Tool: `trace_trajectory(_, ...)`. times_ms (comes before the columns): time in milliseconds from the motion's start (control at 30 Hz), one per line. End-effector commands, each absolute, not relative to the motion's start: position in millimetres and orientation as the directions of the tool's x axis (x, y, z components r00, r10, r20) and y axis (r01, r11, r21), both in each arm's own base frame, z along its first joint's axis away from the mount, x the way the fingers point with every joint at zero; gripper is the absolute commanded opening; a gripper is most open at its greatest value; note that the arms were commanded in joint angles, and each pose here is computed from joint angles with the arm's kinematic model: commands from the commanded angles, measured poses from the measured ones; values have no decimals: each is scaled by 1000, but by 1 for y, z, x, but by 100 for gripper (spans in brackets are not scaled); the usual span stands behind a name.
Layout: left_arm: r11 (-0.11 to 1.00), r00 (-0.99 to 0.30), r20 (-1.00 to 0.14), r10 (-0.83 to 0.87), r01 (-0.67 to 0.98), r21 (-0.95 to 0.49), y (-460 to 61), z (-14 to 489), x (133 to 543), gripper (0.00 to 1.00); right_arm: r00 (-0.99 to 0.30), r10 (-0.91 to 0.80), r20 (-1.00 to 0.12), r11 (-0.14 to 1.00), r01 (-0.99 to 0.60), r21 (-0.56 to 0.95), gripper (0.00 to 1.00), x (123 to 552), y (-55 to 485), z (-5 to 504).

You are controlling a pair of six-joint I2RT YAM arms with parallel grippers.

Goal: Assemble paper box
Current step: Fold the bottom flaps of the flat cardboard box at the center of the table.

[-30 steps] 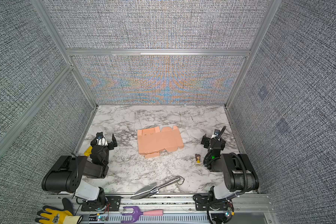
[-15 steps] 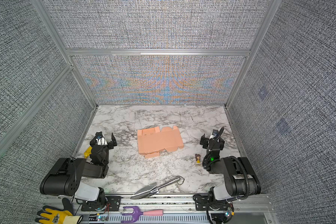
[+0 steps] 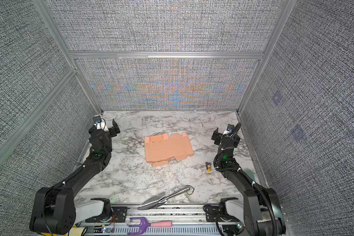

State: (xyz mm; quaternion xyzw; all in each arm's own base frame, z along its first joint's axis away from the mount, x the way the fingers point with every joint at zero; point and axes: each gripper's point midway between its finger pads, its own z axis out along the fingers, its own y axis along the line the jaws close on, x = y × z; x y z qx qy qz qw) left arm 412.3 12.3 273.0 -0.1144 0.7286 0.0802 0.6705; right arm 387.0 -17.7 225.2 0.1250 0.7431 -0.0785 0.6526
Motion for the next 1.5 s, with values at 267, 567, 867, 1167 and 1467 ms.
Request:
trace_trajectory(267,963,-610,-752,-250,-77,-258,-63,188,390,78,-526,52,-849,971,-172,166,99,417,127,201)
trace_trajectory(567,952,-798,-582,-157,33,-303,-134,126,363,77,-663,-5,-749,942,-254,218,99,407,172,159)
trace_trajectory(867,941,-896,-430,-114,41,-335,-172,71,359,64,-705,3,-709,933,-254,256,99,397,178,140)
trace_trajectory(1167,941,-920,-377,-107,29,-336,-186,45,357,55,-731,41,-682,921,-236,309,99,397,183,130)
trace_trajectory(1467,950,-933,-342,-109,3,-312,-183,26,351,47,-728,63,-683,905,-246,346,99,399,190,129)
